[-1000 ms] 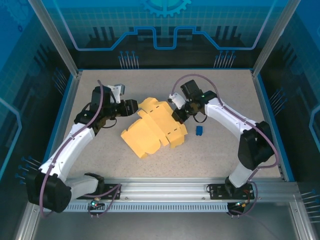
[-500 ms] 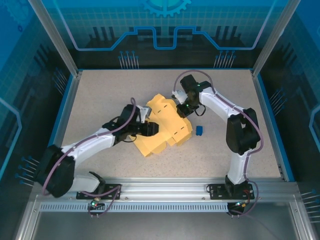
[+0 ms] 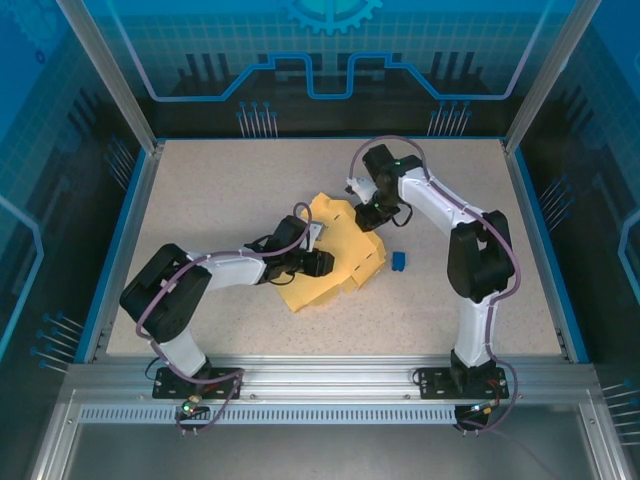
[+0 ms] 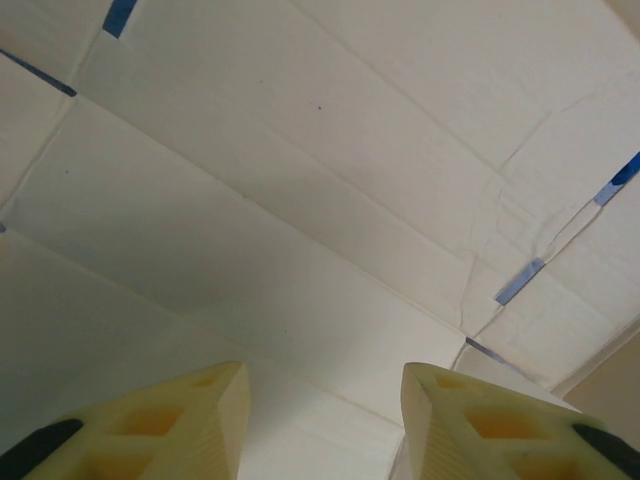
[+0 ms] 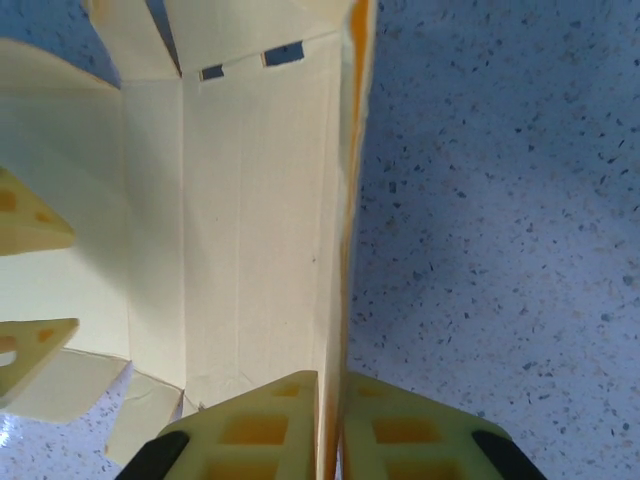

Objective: Fold the paper box

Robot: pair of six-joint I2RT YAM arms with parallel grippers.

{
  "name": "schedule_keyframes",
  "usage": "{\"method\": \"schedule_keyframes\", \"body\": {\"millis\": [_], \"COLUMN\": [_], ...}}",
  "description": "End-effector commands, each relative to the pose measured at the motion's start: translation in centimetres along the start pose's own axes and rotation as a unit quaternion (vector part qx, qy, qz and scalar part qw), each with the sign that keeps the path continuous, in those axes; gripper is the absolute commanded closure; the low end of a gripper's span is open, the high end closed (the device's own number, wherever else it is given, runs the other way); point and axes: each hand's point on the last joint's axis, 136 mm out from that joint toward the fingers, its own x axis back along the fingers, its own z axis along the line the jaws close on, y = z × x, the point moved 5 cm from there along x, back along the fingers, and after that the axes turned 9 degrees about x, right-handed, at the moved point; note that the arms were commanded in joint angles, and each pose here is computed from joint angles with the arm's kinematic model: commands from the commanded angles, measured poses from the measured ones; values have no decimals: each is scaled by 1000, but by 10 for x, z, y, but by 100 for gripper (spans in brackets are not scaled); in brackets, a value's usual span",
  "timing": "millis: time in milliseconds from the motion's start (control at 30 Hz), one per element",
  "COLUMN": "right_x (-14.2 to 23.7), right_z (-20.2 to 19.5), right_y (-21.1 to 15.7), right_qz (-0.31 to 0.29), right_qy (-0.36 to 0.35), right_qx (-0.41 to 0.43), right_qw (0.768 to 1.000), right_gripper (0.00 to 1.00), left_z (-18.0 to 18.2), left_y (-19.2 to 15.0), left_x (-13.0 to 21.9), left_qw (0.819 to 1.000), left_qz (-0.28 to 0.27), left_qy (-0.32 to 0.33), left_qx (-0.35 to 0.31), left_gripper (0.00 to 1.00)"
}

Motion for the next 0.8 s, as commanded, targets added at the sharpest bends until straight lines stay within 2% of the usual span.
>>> {"method": "schedule_keyframes", "body": {"millis": [0, 167, 500, 633, 767], "right_x": [5, 3, 5, 8, 2], "right_z": [2, 1, 0, -2, 0], "right_y": [6, 10, 8, 4, 1], "right_qz": [-43, -73, -93, -87, -89], "right_qy": [46, 68, 51, 52, 87], "right_qx": [-2, -7, 16, 23, 10], "right_qw": [998, 995, 994, 995, 992], "right_gripper": [88, 93, 100, 100, 95], "left_z": [-2, 3, 3, 6, 12], "left_y": [5, -2, -4, -5, -12], "left_x": [-6, -8, -4, -1, -7], "left_qw": [1000, 1000, 1000, 1000, 1000], "left_qz": [-20, -20, -18, -20, -5], "left_qy": [-5, -9, -6, 5, 13], "left_qx": [-18, -14, -8, -11, -2], "left_gripper": [56, 57, 57, 58, 58]}}
